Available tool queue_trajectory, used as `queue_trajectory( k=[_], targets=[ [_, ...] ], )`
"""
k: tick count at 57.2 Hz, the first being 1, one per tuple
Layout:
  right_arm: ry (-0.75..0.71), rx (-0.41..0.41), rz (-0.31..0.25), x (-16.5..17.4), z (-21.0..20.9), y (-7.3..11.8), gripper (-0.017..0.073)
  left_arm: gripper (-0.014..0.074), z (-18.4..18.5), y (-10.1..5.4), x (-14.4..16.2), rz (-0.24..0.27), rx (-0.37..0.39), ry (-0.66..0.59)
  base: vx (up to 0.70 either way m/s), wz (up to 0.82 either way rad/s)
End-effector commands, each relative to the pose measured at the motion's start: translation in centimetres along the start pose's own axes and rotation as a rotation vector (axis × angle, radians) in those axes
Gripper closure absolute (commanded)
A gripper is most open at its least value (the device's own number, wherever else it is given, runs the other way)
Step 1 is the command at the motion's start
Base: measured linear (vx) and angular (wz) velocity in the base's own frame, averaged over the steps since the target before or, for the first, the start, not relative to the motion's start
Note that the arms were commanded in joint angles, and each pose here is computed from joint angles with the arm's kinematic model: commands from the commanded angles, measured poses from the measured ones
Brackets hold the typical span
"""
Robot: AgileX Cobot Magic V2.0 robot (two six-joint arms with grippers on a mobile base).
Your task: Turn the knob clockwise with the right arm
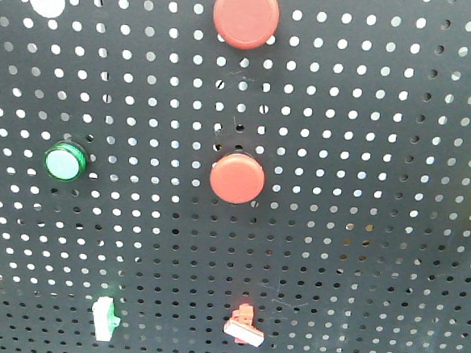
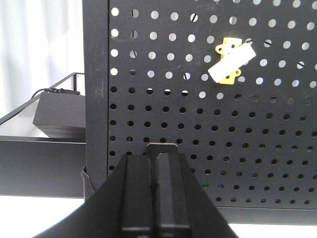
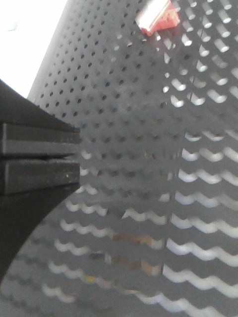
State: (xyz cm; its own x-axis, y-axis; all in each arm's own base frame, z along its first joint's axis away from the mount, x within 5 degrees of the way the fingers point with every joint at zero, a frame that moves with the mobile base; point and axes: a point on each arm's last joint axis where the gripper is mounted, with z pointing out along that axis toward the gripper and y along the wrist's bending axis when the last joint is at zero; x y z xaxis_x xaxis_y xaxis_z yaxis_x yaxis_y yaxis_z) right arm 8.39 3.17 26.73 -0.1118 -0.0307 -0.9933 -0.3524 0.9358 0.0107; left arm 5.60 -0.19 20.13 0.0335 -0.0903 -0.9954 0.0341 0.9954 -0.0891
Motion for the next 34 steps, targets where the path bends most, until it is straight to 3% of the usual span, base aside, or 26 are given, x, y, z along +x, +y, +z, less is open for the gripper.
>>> queue_trajectory(
  k=[1, 5, 13, 20, 34],
  targets=[
    [-0.169, 0.067, 0.041, 0.1, -0.7, -0.6, 0.0568, 0.0600, 0.0, 0.1, -0.3, -0.017, -0.005, -0.069, 0.00, 0.00],
    [-0.157, 0.150, 0.063, 2.0, -1.1, -1.2, 0.0568, 0.0600, 0.0, 0.1, -0.3, -0.017, -0.005, -0.069, 0.00, 0.00],
    [-0.180, 0.243, 0.041, 5.0, -2.0, -1.7, 0.0568, 0.0600, 0.0, 0.1, -0.3, -0.017, -0.005, -0.069, 0.00, 0.00],
    [-0.280, 0.252, 0.029, 6.1, -3.0, -1.5, 0.0568, 0.0600, 0.0, 0.1, -0.3, -0.017, -0.005, -0.069, 0.00, 0.00],
    [-0.278, 0.252, 0.028, 6.1, -2.9, -1.5, 0.0568, 0.0600, 0.0, 0.1, -0.3, -0.017, -0.005, -0.069, 0.00, 0.00]
  ],
)
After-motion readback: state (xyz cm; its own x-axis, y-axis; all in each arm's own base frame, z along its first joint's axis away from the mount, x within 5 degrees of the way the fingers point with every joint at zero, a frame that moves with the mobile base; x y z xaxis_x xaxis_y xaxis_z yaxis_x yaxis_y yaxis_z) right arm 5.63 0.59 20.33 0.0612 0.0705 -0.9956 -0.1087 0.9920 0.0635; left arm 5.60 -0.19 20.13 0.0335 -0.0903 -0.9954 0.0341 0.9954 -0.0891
